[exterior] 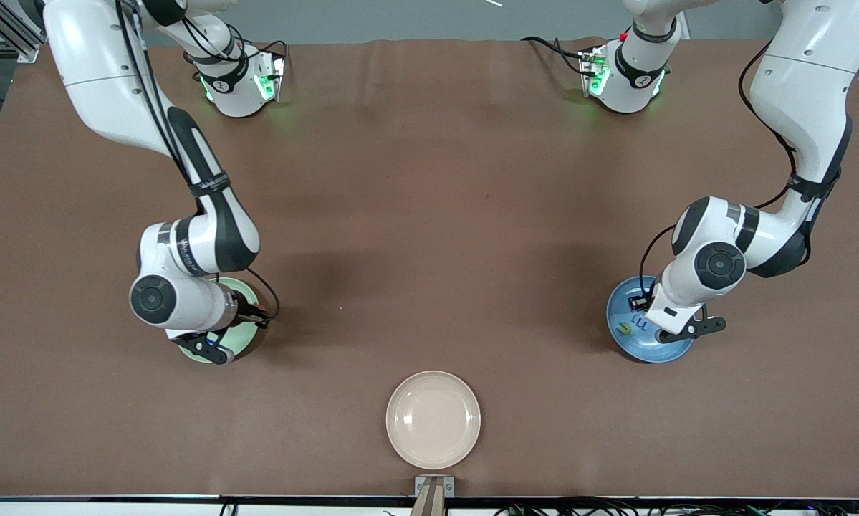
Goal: Sort upper and lower case letters into plates
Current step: 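Release the b in the blue plate while the right gripper places Q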
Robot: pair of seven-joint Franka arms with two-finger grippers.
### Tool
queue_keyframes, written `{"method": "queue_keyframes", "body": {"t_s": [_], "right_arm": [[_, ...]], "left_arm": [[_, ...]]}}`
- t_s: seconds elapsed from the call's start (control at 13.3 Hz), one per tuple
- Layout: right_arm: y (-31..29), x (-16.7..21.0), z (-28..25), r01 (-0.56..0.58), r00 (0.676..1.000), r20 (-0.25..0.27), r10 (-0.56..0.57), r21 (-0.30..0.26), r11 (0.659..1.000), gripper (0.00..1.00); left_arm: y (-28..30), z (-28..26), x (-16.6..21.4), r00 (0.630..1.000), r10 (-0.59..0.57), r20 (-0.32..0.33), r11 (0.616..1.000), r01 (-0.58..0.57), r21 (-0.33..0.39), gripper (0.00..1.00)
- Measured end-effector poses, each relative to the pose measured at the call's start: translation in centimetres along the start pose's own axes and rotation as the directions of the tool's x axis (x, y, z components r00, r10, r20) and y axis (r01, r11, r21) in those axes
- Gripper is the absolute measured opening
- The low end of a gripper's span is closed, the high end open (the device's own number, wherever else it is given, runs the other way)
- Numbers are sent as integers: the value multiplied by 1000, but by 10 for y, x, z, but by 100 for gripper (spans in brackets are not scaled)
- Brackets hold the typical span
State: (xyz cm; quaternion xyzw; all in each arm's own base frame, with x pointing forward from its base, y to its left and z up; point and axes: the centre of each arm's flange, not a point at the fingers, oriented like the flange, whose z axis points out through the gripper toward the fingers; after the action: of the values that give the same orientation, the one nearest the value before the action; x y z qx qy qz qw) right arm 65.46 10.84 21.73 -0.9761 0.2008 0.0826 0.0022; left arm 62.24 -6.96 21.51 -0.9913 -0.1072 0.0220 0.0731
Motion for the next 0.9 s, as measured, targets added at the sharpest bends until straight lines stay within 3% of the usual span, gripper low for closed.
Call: {"method": "queue_keyframes", "body": {"t_s": [0.15,0.23,0.53,0.9], "right_arm": [[18,9,4,26,1000,-13,-26,11,1000,36],[23,13,3,39,999,-20,-38,15,999,36],[35,23,0,63,997,-44,-62,28,998,36],[39,25,1,71,996,-57,-69,28,997,36]], "left_arm": [[5,-16,4,1000,4,-30,1000,-4,-12,97],[9,-29,8,999,4,-52,1000,-5,-21,100],[13,-76,28,991,-12,-133,999,5,-49,100],[10,-128,47,990,11,-138,1000,-14,-19,100]]}}
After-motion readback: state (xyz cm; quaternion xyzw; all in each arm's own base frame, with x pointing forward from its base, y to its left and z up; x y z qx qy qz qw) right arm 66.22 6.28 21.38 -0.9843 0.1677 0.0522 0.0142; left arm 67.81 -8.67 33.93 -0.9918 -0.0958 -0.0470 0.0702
